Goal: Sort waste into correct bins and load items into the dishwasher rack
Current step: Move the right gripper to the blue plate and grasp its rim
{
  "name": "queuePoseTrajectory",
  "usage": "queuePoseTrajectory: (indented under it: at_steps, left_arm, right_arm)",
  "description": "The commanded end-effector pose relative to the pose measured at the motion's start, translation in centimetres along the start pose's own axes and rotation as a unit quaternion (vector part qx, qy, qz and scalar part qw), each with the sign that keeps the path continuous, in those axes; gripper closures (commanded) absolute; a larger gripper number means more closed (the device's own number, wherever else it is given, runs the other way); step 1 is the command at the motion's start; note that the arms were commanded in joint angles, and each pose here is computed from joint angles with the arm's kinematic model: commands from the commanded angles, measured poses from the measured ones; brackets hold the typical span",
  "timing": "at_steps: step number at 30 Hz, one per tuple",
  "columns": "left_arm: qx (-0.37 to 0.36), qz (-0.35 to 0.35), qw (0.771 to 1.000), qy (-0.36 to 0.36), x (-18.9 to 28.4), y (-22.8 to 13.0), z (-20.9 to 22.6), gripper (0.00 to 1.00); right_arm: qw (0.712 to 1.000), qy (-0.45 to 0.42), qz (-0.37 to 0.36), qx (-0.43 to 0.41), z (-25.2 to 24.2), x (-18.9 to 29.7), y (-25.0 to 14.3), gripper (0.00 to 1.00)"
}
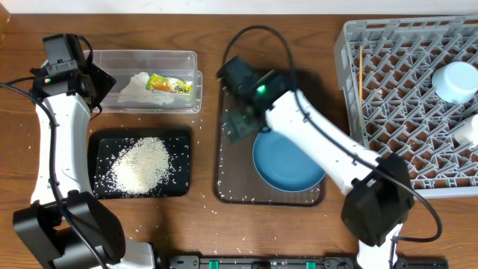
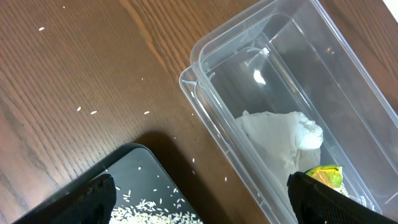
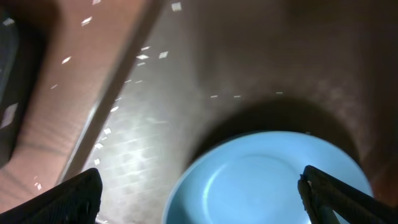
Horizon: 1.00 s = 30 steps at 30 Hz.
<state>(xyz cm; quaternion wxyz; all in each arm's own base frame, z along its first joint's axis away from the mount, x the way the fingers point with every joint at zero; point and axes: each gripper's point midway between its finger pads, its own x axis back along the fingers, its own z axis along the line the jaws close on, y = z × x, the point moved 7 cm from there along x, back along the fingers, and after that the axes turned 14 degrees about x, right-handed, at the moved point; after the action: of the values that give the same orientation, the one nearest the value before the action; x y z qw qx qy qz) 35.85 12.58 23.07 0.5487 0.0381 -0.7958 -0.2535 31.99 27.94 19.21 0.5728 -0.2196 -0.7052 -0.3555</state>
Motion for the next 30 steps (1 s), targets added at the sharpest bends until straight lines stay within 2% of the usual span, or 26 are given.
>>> queuePoseTrajectory:
  at_steps: [1, 6, 8, 13, 21, 25, 27, 30]
  left_arm:
    - [0.001, -0.006, 1.000, -0.005, 0.7, 0.3, 0.0, 0.09]
    - [0.001, -0.006, 1.000, -0.005, 0.7, 0.3, 0.0, 0.09]
    - [0.001, -0.006, 1.000, -0.005, 0.7, 0.3, 0.0, 0.09]
    - [0.001, -0.006, 1.000, -0.005, 0.7, 0.3, 0.0, 0.09]
    - [0.001, -0.006, 1.000, -0.005, 0.7, 0.3, 0.0, 0.09]
    - [0.001, -0.006, 1.000, -0.005, 0.7, 0.3, 0.0, 0.09]
    - [0.001, -0.006, 1.000, -0.005, 0.7, 0.3, 0.0, 0.09]
    - [0.001, -0.006, 1.000, -0.005, 0.7, 0.3, 0.0, 0.09]
  right_arm:
    - [0.999, -0.027, 0.023, -0.007, 1.4, -1.4, -0.5, 0.01]
    - [0.996, -0.031, 0.068, -0.049, 2.7, -3.6, -2.4, 0.04]
    - [0.993, -0.034, 0.088, -0.065, 2.8, -4.5, -3.5, 0.12]
    - [0.987, -0.029, 0.135, -0.077, 3.1, -6.2, -6.1, 0.21]
    - [0.982, 0.004, 0.172, -0.080, 4.1, -8.5, -8.7, 0.44]
    - [0.983, 0.006, 0.165, -0.076, 4.5, -8.9, -8.8, 0.66]
    - [0.985, 0.008, 0.158, -0.073, 4.7, -8.9, -8.6, 0.72]
    - [0.986, 0.011, 0.151, -0.067, 4.7, -8.6, -8.0, 0.76]
